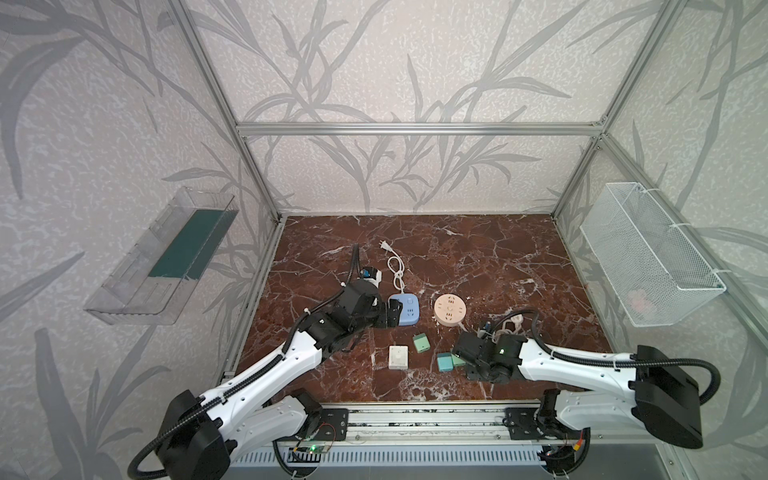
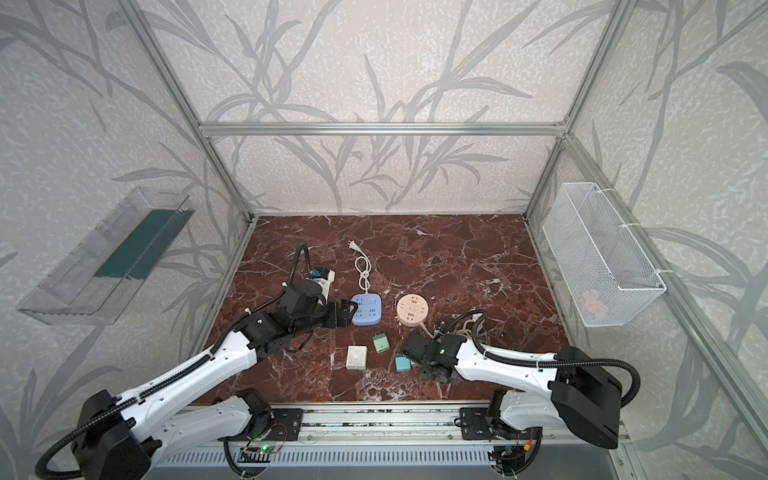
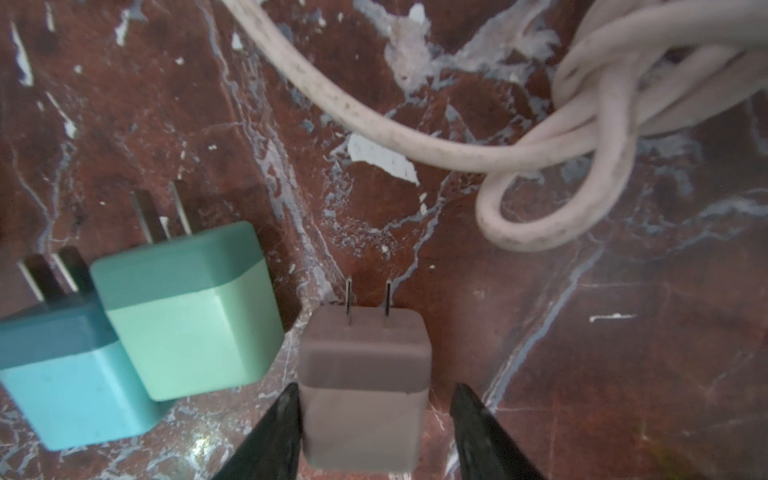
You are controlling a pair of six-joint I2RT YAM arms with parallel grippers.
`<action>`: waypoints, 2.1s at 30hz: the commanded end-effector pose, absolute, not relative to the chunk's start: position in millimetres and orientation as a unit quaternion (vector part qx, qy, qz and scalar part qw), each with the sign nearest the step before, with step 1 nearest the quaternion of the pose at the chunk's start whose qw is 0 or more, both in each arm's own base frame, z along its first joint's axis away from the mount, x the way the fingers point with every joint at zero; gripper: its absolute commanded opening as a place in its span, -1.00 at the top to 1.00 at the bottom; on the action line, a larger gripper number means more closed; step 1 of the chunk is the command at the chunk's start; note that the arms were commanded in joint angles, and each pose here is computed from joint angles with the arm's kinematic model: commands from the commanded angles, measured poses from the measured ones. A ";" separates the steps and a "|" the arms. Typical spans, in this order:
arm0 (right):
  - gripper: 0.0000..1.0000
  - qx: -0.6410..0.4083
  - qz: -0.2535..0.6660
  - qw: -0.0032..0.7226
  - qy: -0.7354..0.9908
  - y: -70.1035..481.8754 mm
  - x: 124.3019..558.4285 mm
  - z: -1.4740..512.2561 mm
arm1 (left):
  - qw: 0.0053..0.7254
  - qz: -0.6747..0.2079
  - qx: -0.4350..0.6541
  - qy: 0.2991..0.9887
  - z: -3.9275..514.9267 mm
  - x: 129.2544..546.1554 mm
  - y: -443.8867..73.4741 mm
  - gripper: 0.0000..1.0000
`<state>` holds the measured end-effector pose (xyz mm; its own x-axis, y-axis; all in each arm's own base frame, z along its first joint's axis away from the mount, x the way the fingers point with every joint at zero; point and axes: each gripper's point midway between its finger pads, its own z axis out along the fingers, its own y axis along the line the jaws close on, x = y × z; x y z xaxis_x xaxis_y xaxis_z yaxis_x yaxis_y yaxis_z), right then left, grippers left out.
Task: Insert the plug
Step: 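Close the right gripper on the pinkish-mauve charger body, then lift the charger with the right gripper toward the left gripper while it approaches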
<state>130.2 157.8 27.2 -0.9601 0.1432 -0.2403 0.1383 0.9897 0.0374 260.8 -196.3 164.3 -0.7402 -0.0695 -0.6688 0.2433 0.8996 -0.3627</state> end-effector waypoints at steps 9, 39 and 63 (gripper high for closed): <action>-0.05 0.059 -0.003 0.121 0.991 153.5 128.0 19.4 | 0.351 -0.223 0.048 0.908 157.4 259.2 -199.8 -0.79; 1.00 -0.240 0.066 0.178 0.952 210.3 149.2 133.1 | 0.251 -0.354 0.132 0.891 199.6 210.5 -245.6 -0.74; 1.00 -0.367 0.194 0.305 0.857 274.8 164.7 188.6 | 0.181 -0.528 0.100 0.824 210.1 182.5 -293.4 -0.59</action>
